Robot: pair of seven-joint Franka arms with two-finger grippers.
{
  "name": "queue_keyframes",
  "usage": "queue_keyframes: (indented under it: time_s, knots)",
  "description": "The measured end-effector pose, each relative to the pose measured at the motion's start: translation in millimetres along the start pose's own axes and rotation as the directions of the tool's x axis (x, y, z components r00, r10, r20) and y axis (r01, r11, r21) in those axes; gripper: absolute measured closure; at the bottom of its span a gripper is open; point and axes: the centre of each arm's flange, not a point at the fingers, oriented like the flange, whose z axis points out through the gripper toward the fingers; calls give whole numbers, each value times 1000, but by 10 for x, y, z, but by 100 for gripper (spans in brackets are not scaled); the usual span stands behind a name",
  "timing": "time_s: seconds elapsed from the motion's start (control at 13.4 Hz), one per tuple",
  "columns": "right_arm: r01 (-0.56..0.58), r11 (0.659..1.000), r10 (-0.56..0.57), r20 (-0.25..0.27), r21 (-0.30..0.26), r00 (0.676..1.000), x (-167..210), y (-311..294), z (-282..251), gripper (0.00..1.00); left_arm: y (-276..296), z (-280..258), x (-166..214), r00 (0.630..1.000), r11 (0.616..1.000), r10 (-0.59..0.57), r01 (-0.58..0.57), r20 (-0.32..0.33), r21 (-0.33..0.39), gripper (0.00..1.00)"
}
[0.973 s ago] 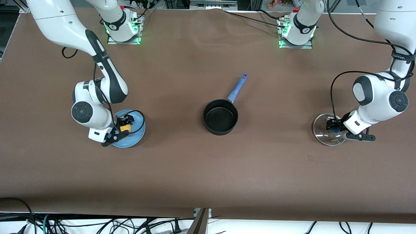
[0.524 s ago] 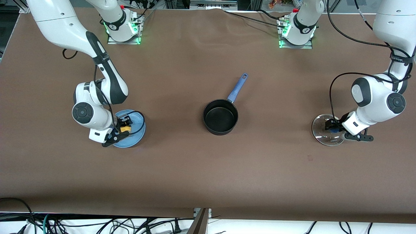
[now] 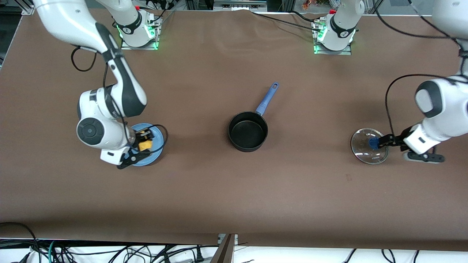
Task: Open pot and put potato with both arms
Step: 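Grasp the yellow potato with the right gripper and carry it toward the pot, then release the potato into the pot with the right gripper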
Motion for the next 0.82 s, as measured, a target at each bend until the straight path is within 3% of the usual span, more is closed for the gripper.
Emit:
queue_keyframes:
  time_s: [0.22, 0.45, 0.6, 0.82]
  knots:
    - [-70, 997, 71, -17, 21, 997, 148, -794, -226, 34, 348, -646, 96, 1000, 1000, -12, 12, 24, -7, 0]
    - [-191, 977, 193, -19, 92, 981, 292, -1616, -146, 34, 565, -1213, 160, 996, 998, -68, 69, 48, -10, 0]
    - [-298, 945, 306, -45, 132, 951, 407, -2258, 21, 34, 651, -1613, 130, 998, 998, -67, 67, 22, -6, 0]
    - [-412, 876, 444, -85, 252, 892, 545, -2992, 304, 34, 732, -2114, -89, 998, 998, -69, 69, 12, 1, 0]
